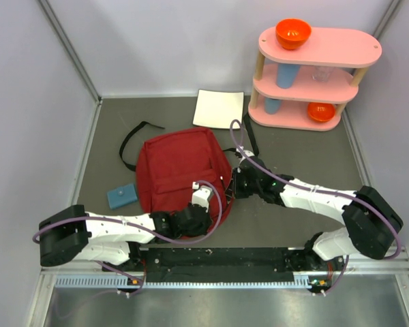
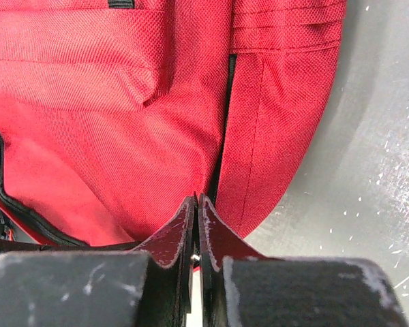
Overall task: Pack the student bag
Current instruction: Zip the student bag at the center of the board.
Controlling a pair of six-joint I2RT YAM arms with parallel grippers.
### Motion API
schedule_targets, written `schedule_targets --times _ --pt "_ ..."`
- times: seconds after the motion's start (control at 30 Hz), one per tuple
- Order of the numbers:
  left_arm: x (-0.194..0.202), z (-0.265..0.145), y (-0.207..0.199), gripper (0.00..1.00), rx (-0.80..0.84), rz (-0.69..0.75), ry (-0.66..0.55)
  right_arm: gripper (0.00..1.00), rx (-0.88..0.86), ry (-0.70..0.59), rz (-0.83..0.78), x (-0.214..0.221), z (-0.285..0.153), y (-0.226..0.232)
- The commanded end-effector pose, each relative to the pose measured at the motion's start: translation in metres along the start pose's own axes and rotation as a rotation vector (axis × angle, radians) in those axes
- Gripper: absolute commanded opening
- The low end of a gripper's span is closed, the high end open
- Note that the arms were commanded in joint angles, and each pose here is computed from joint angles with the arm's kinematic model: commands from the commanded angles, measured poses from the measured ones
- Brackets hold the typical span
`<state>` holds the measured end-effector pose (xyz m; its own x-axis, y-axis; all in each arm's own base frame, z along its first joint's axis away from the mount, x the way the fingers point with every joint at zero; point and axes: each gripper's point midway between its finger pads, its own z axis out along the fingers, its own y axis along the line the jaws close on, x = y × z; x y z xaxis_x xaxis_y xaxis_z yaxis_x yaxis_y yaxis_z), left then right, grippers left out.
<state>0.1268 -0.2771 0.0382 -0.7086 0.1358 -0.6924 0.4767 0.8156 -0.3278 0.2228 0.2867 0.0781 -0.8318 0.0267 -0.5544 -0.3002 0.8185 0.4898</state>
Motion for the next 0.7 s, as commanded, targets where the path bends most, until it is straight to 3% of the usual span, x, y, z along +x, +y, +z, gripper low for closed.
schedule_targets --times 0.0,0.4,0.63,0.67 --pt "0.016 -0.005 0.004 0.00 -0.003 0.026 0.071 0.00 -0.006 -0.042 0.000 -0.010 -0.003 0.003" --pt "0.024 -0.020 -0.012 0.00 0.155 0.028 0.066 0.00 -0.086 -0.244 0.109 -0.078 0.013 0.010" --pt "0.016 -0.018 -0.007 0.00 0.115 0.026 0.044 0.00 -0.141 -0.195 0.100 -0.075 0.016 0.024" --pt "0.014 -0.018 -0.006 0.05 0.102 0.025 0.040 0.00 -0.146 -0.198 0.100 -0.073 0.011 0.026"
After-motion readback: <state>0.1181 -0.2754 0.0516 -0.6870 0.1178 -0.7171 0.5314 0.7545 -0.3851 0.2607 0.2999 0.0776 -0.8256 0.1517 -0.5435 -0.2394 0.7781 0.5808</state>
